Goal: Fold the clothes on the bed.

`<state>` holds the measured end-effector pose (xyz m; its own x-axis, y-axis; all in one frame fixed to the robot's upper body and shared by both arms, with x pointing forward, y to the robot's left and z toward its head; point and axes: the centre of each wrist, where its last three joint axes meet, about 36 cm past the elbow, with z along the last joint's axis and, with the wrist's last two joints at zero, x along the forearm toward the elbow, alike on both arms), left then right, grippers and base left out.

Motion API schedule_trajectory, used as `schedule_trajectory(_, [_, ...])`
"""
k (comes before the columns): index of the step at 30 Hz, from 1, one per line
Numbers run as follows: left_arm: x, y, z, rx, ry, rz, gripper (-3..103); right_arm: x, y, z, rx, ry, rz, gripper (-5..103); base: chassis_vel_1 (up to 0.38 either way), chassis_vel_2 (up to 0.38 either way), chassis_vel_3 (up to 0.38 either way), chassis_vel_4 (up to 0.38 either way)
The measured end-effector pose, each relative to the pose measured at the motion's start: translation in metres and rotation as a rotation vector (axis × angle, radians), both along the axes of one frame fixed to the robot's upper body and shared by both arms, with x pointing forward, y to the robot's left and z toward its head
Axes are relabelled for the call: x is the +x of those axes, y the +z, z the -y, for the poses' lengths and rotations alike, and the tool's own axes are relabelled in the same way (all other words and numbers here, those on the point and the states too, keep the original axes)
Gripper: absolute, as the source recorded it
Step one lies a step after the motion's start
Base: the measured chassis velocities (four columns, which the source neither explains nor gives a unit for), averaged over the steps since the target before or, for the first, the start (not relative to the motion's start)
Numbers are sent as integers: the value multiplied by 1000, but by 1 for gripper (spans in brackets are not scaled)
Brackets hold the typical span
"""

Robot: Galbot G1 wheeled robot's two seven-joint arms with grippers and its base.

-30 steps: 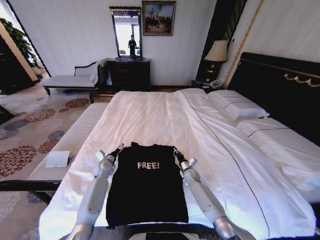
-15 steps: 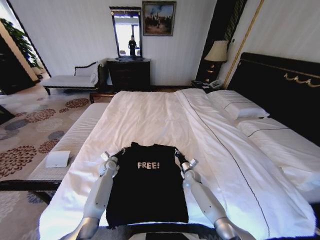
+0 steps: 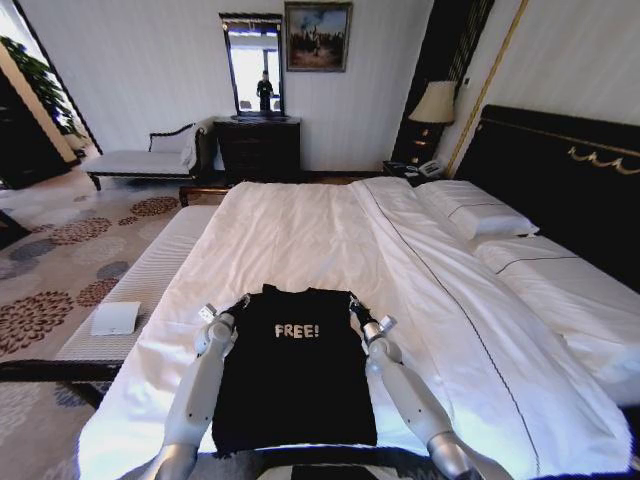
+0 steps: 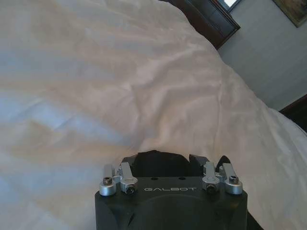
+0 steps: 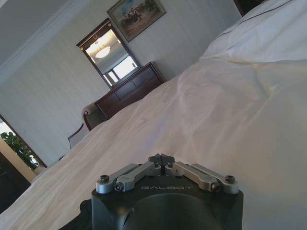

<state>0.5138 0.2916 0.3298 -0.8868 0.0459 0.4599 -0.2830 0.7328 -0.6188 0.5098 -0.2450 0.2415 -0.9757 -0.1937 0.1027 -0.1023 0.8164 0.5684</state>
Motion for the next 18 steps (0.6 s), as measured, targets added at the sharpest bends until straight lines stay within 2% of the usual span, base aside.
schedule_trajectory(14, [1,-10,-8,2,7,-20,68,-3,2,-1,-8,-2,11,0,0,0,0,0])
schedule_trajectory(18, [3,-12,-4,-13,2,-22,53,-4,3,-2,-6,-7,16,0,0,0,0,0])
